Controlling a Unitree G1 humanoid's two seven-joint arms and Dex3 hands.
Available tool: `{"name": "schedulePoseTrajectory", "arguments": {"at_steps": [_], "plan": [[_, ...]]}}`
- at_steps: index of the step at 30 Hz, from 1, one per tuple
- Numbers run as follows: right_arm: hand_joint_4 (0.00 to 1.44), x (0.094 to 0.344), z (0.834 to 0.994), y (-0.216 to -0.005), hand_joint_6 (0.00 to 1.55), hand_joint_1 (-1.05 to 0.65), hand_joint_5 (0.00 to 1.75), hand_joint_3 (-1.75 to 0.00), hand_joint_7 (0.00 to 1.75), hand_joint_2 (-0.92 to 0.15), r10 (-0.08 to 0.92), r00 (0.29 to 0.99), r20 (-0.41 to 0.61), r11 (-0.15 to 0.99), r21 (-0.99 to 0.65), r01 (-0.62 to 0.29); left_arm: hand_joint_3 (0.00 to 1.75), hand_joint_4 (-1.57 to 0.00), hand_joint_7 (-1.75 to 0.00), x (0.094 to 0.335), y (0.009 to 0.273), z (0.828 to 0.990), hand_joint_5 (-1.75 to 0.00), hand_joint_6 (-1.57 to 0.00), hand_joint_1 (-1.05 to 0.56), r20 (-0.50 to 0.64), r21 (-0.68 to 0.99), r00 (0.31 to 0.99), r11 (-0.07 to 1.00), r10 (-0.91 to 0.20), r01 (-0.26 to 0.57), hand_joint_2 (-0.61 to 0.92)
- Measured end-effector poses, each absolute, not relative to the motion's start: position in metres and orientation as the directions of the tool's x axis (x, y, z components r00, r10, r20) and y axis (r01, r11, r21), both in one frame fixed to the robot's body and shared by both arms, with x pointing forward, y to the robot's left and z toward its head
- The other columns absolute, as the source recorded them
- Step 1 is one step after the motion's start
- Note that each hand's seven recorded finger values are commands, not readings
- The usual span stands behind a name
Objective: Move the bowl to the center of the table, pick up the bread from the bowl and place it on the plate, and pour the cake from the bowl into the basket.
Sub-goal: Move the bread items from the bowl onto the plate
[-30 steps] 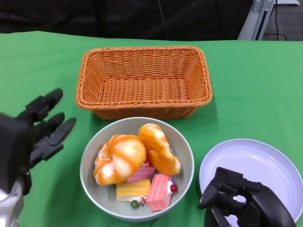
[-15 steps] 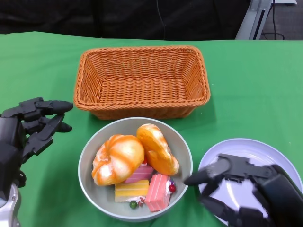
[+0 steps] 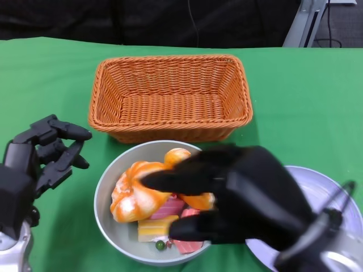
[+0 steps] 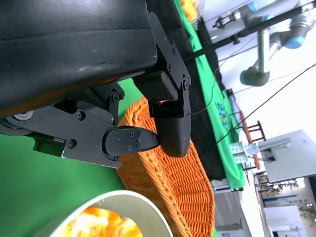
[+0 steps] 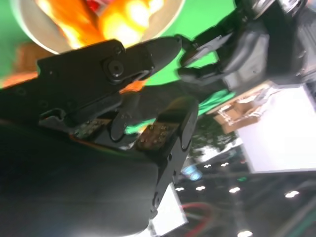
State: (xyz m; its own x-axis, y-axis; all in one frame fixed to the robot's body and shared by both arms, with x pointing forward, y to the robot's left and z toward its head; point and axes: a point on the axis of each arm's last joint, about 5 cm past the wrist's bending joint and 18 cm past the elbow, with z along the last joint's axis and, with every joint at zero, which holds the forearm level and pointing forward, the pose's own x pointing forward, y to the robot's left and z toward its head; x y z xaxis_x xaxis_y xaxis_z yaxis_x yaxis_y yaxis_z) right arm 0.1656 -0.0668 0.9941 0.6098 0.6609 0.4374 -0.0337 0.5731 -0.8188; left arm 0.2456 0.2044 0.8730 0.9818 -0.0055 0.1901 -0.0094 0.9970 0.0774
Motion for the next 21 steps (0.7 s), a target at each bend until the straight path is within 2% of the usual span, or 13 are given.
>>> {"name": "schedulePoseTrajectory", "arguments": {"at_steps": [1, 3, 8, 11, 13, 17, 18, 21], "plan": [[0.69, 0.167, 0.993, -0.061, 0.64, -0.73, 0.05, 0.0, 0.0, -0.85, 0.674, 0.608, 0.42, 0.551, -0.834, -0.035, 0.23, -0.73, -1.01, 0.246, 0.204, 0.874, -1.51, -0.81, -0.2, 0.177, 0.077, 0.984, 0.997, -0.007, -0.007, 0.92], [0.66, 0.17, 0.989, -0.052, 0.58, -0.77, 0.03, -0.01, 0.0, -0.87, 0.688, 0.62, 0.378, 0.501, -0.865, -0.027, 0.13, -0.75, -1.12, 0.246, 0.204, 0.875, -1.56, -0.78, -0.24, 0.153, 0.073, 0.988, 0.997, -0.005, -0.006, 0.92], [0.65, 0.176, 0.973, -0.03, 0.53, -0.81, 0.02, 0.0, 0.0, -0.85, 0.699, 0.643, 0.313, 0.417, -0.909, -0.011, 0.13, -0.8, -1.22, 0.247, 0.203, 0.881, -1.56, -0.75, -0.3, 0.125, 0.006, 0.992, 1.0, -0.009, 0.008, 0.92], [0.66, 0.179, 0.967, -0.021, 0.55, -0.83, 0.02, 0.0, 0.01, -0.86, 0.697, 0.636, 0.33, 0.386, -0.921, 0.055, 0.19, -0.81, -1.19, 0.248, 0.203, 0.883, -1.53, -0.72, -0.33, 0.106, -0.027, 0.994, 0.999, -0.017, 0.02, 0.92], [0.64, 0.181, 0.965, -0.017, 0.55, -0.83, 0.01, 0.0, 0.01, -0.86, 0.7, 0.629, 0.339, 0.371, -0.925, 0.086, 0.18, -0.82, -1.17, 0.248, 0.203, 0.883, -1.51, -0.75, -0.3, 0.088, -0.044, 0.996, 0.999, -0.013, 0.017, 0.92], [0.56, 0.186, 0.959, -0.014, 0.51, -0.84, 0.01, 0.0, 0.0, -0.86, 0.701, 0.647, 0.301, 0.285, -0.949, 0.133, 0.26, -0.89, -1.01, 0.248, 0.201, 0.883, -1.31, -0.81, -0.22, 0.089, -0.07, 0.996, 0.998, -0.002, 0.008, 0.92], [0.57, 0.186, 0.958, -0.014, 0.52, -0.8, 0.01, 0.0, 0.01, -0.86, 0.7, 0.651, 0.293, 0.258, -0.954, 0.151, 0.26, -0.89, -1.0, 0.248, 0.201, 0.883, -1.29, -0.81, -0.23, 0.089, -0.072, 0.996, 0.997, 0.004, 0.003, 0.92], [0.58, 0.192, 0.946, -0.015, 0.54, -0.48, 0.01, 0.0, 0.01, -0.8, 0.687, 0.631, 0.361, 0.239, -0.932, 0.272, 0.23, -0.9, -0.98, 0.247, 0.201, 0.882, -1.25, -0.81, -0.26, 0.096, -0.08, 0.995, 0.997, 0.014, -0.006, 0.92]]}}
